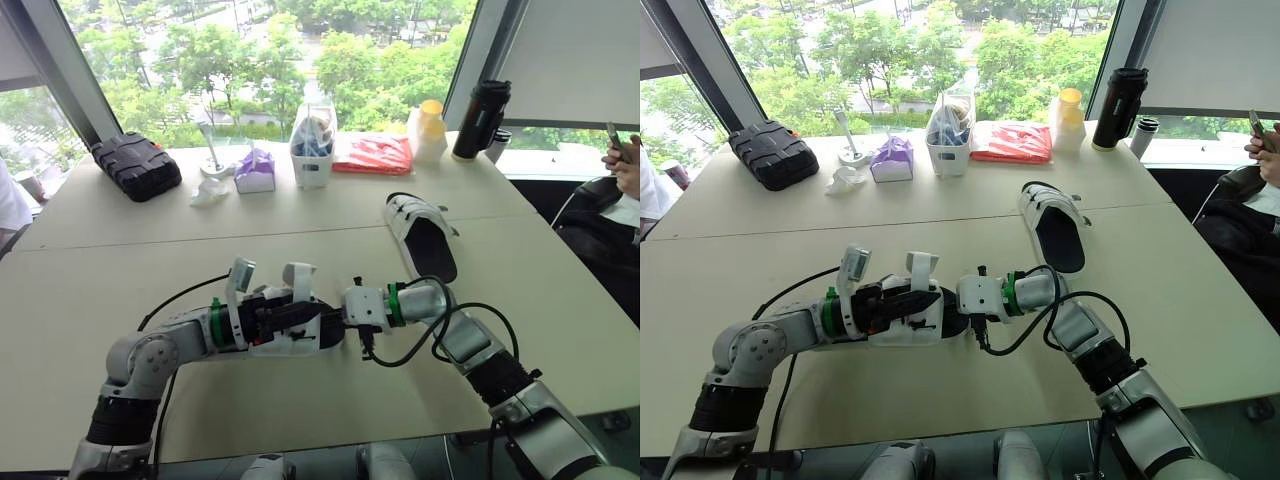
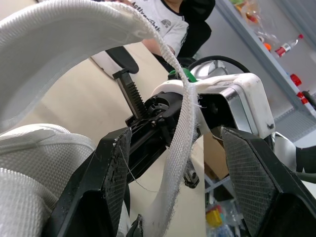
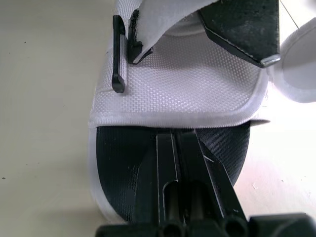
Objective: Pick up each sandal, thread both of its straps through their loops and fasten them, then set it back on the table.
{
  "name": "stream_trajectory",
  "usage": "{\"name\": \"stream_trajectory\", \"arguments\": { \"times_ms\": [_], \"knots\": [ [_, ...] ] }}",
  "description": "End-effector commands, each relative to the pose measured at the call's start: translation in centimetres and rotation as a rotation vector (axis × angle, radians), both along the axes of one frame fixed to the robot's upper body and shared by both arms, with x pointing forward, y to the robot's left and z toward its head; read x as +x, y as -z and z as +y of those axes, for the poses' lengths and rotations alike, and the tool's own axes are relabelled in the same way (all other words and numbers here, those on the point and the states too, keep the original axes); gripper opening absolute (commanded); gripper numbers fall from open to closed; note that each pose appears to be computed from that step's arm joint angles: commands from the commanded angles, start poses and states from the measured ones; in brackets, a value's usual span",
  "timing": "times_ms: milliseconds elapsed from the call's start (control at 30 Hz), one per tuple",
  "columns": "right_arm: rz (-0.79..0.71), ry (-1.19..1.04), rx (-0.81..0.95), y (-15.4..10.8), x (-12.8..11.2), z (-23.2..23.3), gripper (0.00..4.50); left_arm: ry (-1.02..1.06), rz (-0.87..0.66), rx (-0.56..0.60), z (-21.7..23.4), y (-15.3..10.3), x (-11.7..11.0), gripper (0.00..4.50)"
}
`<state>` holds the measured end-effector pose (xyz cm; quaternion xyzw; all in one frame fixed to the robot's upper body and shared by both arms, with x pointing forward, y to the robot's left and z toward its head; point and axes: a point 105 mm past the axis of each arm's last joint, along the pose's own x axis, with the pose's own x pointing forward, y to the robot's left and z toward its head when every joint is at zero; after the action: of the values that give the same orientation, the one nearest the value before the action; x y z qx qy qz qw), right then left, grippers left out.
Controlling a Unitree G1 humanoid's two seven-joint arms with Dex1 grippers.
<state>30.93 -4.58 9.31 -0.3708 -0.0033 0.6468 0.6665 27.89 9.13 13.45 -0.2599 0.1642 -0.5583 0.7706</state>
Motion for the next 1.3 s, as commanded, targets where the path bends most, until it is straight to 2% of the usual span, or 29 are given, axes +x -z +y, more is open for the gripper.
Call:
{"name": "stream_trajectory", "arguments": {
  "times_ms": [33, 133, 233, 367, 467, 533, 967, 1133, 1300],
  "knots": [
    [0.011, 0.005, -0.040, 0.8, 0.1, -0.4, 0.00, -0.022, -0.096, 0.006, 1.3, -2.1, 0.2, 3.22],
    [0.010, 0.005, -0.039, 0.7, 0.2, -0.3, 0.00, -0.025, -0.081, 0.047, 1.9, -1.0, -0.1, 3.22],
    [0.010, 0.003, -0.036, 0.8, 0.2, -0.2, 0.00, -0.029, 0.003, 0.067, 2.8, 1.0, -0.6, 3.22],
    [0.010, 0.000, -0.033, 0.7, 0.2, 0.0, 0.00, -0.031, 0.094, 0.022, 3.2, 2.2, -1.1, 3.22],
    [0.008, -0.004, -0.028, 0.5, 0.2, 0.2, 0.00, -0.064, 0.168, -0.109, 3.5, 1.8, -0.7, 3.22],
    [0.003, -0.008, -0.027, 0.4, 0.3, 0.4, 0.00, -0.080, 0.182, -0.156, 3.8, 1.3, -0.4, 3.22],
    [0.005, -0.024, -0.033, 0.6, 0.4, 0.8, 0.00, -0.150, 0.138, -0.110, 6.1, 0.5, -0.7, 3.22],
    [0.003, -0.027, -0.031, 0.6, 0.5, 0.9, 0.00, -0.183, 0.173, -0.174, 7.2, 0.2, -0.2, 3.22],
    [0.001, -0.029, -0.031, 0.6, 0.6, 0.9, 0.00, -0.173, 0.156, -0.140, 6.7, 0.4, -0.1, 3.22]
  ]
}}
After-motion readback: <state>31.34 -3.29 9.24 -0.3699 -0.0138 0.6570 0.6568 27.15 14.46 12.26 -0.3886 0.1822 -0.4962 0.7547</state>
